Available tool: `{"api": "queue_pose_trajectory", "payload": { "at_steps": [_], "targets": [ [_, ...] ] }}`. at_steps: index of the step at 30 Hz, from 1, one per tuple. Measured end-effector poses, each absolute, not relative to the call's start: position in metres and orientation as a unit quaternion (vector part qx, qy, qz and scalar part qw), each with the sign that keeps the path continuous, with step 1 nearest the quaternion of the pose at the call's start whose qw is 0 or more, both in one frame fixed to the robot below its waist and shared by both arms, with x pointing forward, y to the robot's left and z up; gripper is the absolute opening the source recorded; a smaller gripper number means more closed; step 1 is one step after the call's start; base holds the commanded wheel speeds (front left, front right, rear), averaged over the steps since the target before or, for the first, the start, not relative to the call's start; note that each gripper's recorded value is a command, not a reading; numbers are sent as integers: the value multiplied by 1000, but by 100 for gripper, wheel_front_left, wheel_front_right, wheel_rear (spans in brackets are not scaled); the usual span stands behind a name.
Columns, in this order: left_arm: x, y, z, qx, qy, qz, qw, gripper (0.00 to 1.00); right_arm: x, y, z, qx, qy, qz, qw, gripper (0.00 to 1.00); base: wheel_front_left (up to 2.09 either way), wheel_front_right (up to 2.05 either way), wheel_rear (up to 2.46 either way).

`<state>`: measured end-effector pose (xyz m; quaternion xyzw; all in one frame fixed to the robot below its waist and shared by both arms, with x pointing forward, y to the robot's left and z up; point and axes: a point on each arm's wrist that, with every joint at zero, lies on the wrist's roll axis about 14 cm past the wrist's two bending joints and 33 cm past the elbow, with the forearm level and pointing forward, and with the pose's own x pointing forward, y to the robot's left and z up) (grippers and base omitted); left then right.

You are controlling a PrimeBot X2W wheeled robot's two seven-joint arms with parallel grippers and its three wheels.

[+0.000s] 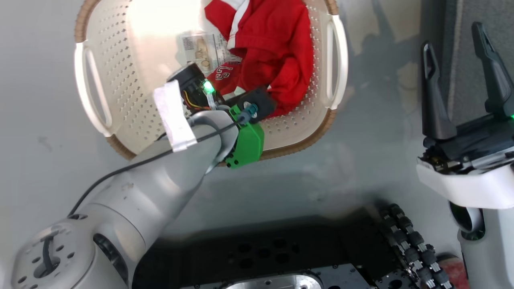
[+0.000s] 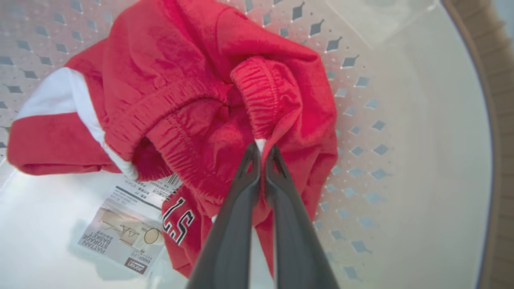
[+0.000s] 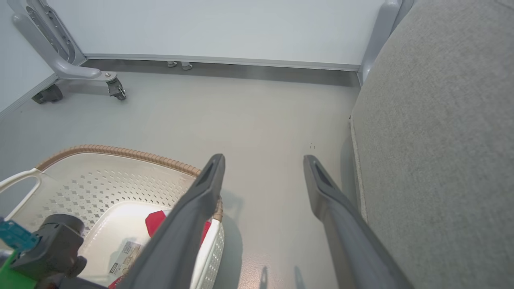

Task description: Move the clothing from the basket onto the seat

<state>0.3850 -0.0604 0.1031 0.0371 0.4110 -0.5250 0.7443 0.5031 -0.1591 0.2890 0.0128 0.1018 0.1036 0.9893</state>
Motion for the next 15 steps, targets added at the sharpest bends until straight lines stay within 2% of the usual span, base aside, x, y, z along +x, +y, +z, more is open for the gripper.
{"api": "queue_pose_trajectory", "payload": {
  "at_steps": [7, 12, 13, 14, 15],
  "targets": [
    [418, -32, 98, 41, 408, -479, 776, 0, 514, -147, 288, 29, 87, 110, 990, 100, 0, 0, 0],
    [423, -24, 97, 42, 407, -471, 781, 0, 516, -146, 289, 30, 83, 110, 990, 100, 0, 0, 0],
    [423, -25, 97, 42, 406, -473, 781, 48, 516, -147, 289, 30, 83, 109, 990, 100, 0, 0, 0],
    [422, -26, 98, 40, 404, -475, 781, 100, 516, -148, 289, 29, 84, 107, 990, 100, 0, 0, 0],
    [420, -28, 97, 41, 402, -479, 779, 100, 515, -149, 288, 28, 85, 107, 990, 100, 0, 0, 0]
  ]
}}
